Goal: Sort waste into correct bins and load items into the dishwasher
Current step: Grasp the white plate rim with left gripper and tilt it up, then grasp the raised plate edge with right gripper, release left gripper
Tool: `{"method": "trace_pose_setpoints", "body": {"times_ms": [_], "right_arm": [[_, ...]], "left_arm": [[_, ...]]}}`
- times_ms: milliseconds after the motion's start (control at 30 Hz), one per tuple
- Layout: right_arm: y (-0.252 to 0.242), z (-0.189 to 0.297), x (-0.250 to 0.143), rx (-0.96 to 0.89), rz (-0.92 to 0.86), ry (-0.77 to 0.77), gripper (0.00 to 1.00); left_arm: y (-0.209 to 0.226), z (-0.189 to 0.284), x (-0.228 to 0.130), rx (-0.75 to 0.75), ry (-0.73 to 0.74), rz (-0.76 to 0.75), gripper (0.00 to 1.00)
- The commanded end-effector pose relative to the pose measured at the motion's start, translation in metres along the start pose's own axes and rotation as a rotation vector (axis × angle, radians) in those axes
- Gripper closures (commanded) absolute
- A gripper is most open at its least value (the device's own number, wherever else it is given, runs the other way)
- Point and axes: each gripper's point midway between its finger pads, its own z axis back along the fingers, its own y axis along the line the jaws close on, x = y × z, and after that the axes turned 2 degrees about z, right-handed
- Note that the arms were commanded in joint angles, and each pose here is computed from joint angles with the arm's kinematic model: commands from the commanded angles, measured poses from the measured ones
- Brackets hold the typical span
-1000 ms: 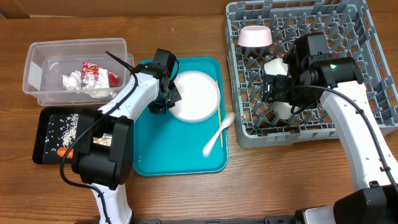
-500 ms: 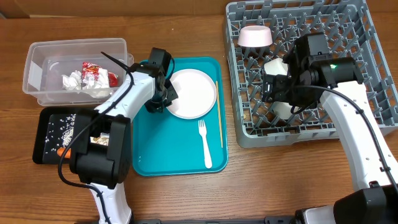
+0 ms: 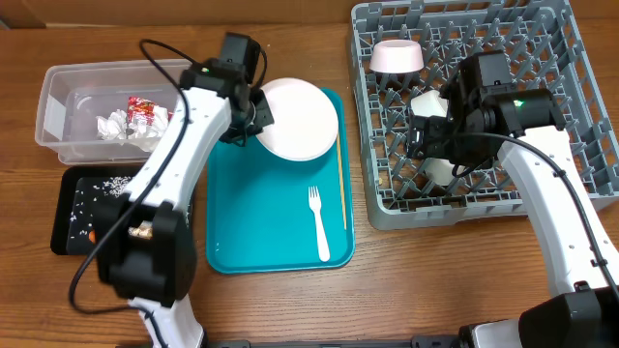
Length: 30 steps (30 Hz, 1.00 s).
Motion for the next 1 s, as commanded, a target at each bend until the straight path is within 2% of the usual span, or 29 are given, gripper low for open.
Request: {"method": "trace_pose_setpoints", "body": {"times_ms": [0,233,500,967], "right_arm": [[0.013,0.005,0.003,0.077,-0.001,-0.016,0.0],[0.048,0.011,0.012,0.265,0.027,-0.046,0.05],[0.056,0.012,0.011,0.307,0.035,-0.041,0.09],[0.078,0.011,0.01,0.337,0.098,-0.056,0.09]], "left_arm": [[0.001,0.047,0.007,-0.033,-0.071,-0.025,0.96],[-0.006,0.071,-0.021,-0.122,0.022,-0.063,0.96],[-0.026,0.077,-0.039,-0.252,0.109,-0.153,0.96],[-0.045,0.083,-0.058,-0.332,0.171,-0.191,0.96]]}}
